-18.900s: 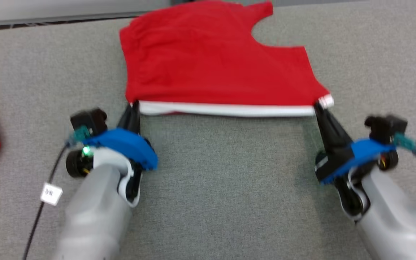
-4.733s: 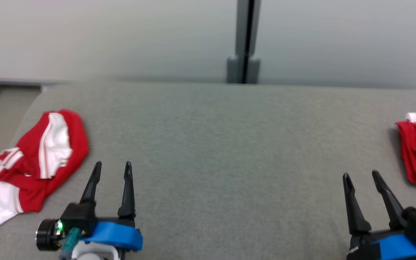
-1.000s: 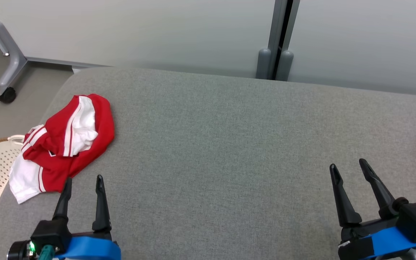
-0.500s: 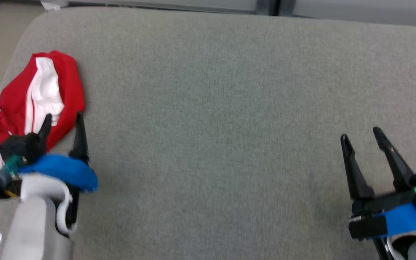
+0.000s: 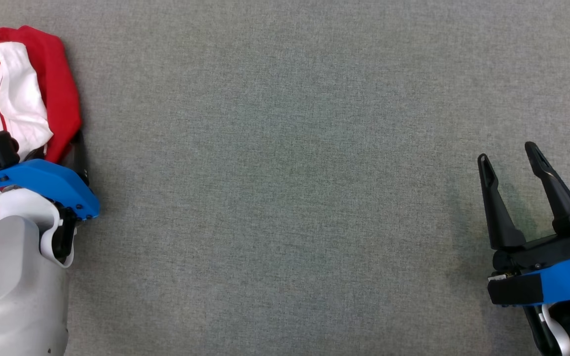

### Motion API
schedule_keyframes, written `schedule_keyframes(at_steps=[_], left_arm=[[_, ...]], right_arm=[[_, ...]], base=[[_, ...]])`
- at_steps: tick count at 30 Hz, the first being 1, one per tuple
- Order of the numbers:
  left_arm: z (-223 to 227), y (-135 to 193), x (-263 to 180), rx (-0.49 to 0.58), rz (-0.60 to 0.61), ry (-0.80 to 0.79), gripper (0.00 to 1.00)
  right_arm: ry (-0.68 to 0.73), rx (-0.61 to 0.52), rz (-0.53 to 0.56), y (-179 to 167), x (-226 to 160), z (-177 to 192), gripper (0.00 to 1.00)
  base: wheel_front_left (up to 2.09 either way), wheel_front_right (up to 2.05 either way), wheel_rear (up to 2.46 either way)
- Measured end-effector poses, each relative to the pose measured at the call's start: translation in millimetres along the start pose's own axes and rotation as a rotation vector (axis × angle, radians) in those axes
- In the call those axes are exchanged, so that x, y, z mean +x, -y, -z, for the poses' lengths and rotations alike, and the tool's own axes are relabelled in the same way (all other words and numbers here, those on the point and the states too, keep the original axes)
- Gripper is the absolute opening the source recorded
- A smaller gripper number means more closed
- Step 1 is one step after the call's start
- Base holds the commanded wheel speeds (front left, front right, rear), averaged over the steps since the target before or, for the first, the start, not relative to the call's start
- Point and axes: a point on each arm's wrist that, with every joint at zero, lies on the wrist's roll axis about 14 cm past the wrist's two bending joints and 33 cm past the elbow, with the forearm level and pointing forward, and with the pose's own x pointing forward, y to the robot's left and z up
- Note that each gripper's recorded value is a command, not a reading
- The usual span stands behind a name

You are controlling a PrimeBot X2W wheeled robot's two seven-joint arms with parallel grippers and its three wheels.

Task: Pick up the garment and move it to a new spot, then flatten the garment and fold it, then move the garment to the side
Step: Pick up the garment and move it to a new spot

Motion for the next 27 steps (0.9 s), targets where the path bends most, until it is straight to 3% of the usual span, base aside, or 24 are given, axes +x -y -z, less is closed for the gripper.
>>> schedule_keyframes(at_steps=[1,2,3,9,14,21,27], left_arm=[[1.0,-0.7,2.2,-0.001,-0.001,-0.009,1.0],[2.0,-1.4,4.5,-0.004,-0.003,-0.011,0.41],[2.0,-1.4,4.5,-0.004,-0.003,-0.011,0.0],[-5.5,-9.4,-0.2,0.006,-0.022,0.062,0.0],[-33.7,-18.1,-15.0,-0.001,-0.052,0.222,0.0],[-73.8,-28.4,-56.2,-0.038,-0.084,0.427,0.0],[-91.0,-14.5,-105.9,-0.035,-0.068,0.584,0.0]], right_arm=[[-0.003,0.0,0.0,0.5,0.5,1.3,1.0],[-0.005,-0.002,0.0,1.3,1.3,2.7,1.0],[-0.005,-0.002,0.0,1.3,1.3,2.7,1.0],[0.005,-0.012,-0.011,-0.8,4.0,-2.1,1.0],[0.044,-0.028,-0.028,-7.5,2.5,-18.7,1.0],[0.115,-0.045,-0.034,-17.9,-9.9,-50.2,1.0],[0.167,-0.055,-0.033,-27.4,-30.4,-74.6,1.0]], base=[[0.0,0.0,0.0],[0.0,0.0,0.0],[0.0,0.0,0.0],[0.0,0.0,0.0],[0.0,0.0,0.0],[0.0,0.0,0.0],[0.0,0.0,0.0]])
